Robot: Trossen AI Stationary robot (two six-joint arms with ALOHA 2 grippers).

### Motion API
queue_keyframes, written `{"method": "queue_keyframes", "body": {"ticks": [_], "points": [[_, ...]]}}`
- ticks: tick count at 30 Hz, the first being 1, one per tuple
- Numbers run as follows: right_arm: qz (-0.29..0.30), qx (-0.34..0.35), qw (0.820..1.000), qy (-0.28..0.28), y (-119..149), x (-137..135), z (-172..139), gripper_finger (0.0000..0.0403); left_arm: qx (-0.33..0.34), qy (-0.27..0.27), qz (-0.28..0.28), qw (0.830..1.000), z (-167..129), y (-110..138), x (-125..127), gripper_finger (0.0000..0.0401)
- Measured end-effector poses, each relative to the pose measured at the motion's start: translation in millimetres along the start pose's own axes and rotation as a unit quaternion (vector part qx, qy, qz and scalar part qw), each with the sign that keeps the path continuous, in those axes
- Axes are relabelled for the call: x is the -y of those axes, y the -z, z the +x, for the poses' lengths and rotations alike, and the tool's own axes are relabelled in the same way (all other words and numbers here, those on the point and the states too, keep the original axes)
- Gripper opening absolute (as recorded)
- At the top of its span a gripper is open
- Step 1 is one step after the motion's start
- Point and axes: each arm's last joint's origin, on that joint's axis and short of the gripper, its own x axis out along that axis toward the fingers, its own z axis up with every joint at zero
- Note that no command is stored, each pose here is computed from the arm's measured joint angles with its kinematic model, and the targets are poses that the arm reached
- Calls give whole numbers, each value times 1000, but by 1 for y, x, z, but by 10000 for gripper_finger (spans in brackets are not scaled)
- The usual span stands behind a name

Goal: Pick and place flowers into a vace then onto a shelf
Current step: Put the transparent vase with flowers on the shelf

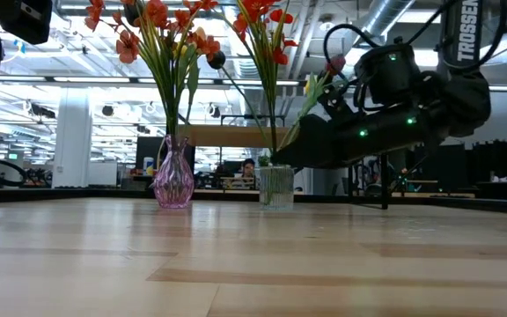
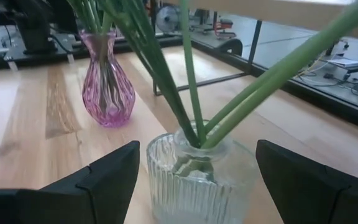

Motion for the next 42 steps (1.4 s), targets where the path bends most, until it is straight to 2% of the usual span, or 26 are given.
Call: {"method": "queue_keyframes", "body": {"ticks": [9,23,42], "points": [[-13,-10,1000,6,-5,-1,10,311,0,0,-4,1000,0,0,0,178],[0,-11,1000,22,-5,9,14,311,0,0,-4,1000,0,0,0,178],[0,-15,1000,3,-9,9,19,311,-1,0,-4,1000,0,0,0,178]]}}
